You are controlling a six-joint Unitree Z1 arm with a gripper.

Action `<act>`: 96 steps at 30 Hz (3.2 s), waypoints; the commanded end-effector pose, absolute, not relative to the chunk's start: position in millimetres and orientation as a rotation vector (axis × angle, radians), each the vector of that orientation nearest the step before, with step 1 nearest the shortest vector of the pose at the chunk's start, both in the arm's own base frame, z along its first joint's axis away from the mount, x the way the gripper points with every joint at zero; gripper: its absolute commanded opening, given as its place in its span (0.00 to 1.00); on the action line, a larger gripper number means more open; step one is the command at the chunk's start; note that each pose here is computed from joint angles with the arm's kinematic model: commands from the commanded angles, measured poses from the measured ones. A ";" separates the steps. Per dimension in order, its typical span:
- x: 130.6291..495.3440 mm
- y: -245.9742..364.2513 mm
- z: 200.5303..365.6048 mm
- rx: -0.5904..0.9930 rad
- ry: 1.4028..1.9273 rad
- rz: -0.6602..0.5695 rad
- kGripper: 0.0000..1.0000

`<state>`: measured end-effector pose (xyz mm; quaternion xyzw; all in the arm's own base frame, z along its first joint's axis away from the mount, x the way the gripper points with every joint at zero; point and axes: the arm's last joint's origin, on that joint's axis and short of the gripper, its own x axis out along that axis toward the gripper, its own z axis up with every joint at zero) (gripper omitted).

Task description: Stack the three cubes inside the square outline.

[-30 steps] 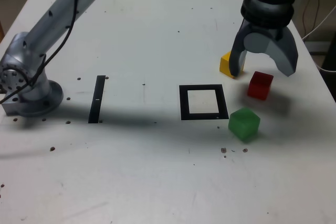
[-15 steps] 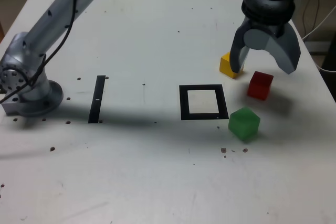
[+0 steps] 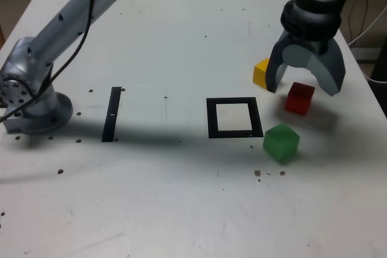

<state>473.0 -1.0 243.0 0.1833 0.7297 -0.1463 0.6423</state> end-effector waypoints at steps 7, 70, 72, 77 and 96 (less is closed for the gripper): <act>478.2 -4.4 231.9 0.415 1.672 -0.338 0.99; 475.9 -8.8 229.8 0.437 1.687 -0.290 0.40; 468.4 -8.6 238.8 0.423 1.688 -0.274 0.40; 448.3 -8.0 256.1 0.378 1.699 -0.226 0.41; 377.8 -8.7 259.9 0.174 1.698 -0.091 0.41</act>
